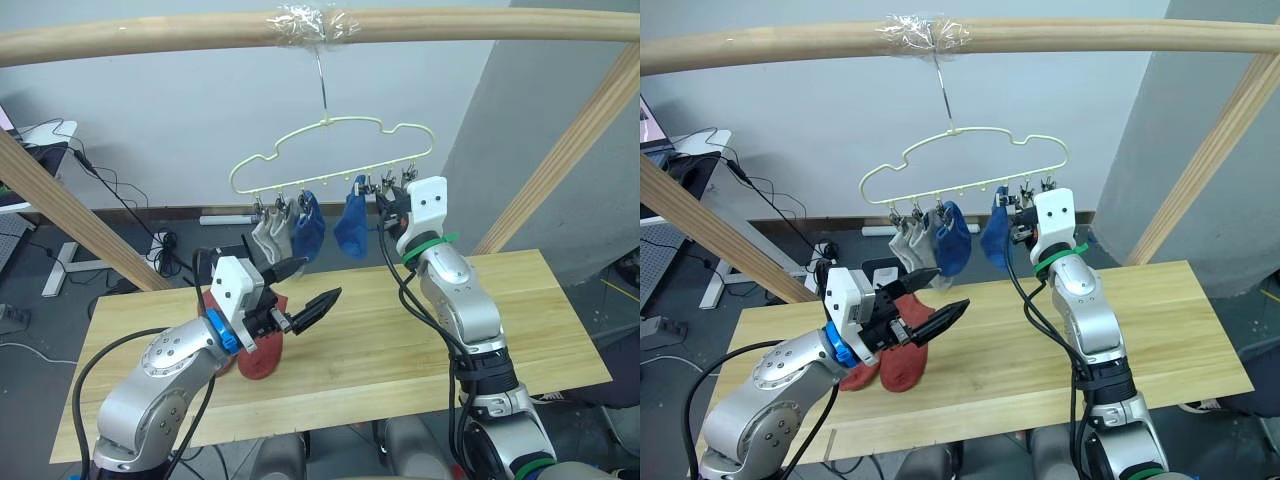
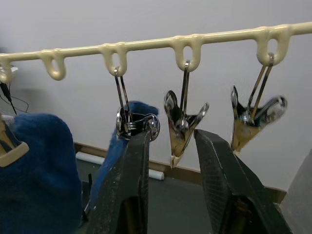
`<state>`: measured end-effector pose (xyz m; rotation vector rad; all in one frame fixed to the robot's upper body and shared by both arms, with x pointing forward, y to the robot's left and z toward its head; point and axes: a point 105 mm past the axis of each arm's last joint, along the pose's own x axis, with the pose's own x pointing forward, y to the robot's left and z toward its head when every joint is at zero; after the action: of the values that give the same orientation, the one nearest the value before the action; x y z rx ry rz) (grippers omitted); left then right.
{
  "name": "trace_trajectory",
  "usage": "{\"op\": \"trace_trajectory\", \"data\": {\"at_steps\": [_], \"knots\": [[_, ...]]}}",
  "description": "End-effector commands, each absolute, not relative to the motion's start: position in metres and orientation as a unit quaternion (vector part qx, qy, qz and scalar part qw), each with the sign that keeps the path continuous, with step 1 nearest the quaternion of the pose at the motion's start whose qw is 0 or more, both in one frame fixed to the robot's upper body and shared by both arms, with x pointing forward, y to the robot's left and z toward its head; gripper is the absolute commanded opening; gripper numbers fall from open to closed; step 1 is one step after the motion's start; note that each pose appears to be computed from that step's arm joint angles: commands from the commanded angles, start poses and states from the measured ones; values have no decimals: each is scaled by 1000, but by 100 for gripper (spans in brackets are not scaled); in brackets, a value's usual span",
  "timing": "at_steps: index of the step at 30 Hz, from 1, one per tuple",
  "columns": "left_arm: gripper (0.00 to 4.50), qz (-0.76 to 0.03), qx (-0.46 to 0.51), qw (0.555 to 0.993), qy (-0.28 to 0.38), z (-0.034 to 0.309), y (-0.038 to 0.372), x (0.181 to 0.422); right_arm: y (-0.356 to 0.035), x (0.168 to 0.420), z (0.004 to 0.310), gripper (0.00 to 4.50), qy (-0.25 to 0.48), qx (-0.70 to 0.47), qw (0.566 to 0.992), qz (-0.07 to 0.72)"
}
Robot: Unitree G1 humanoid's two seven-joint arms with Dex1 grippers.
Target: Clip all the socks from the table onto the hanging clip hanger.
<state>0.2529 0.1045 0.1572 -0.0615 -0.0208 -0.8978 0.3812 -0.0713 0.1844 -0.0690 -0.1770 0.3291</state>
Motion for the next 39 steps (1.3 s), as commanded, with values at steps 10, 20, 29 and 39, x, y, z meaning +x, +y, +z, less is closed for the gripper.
{"op": "trace_trajectory", "data": {"at_steps": [10, 20, 29, 39], "knots": [[450, -439, -21, 898, -28, 166, 102, 250, -70, 393, 193, 149, -98, -35, 985, 139], [450, -439, -20, 898, -31, 168, 100, 250, -71, 390, 195, 149, -109, -31, 982, 153], [450, -440, -22, 897, -33, 169, 97, 251, -72, 375, 212, 149, -152, 38, 969, 189], [450, -440, -21, 897, -32, 168, 97, 251, -75, 373, 199, 149, -135, -2, 971, 198]]}}
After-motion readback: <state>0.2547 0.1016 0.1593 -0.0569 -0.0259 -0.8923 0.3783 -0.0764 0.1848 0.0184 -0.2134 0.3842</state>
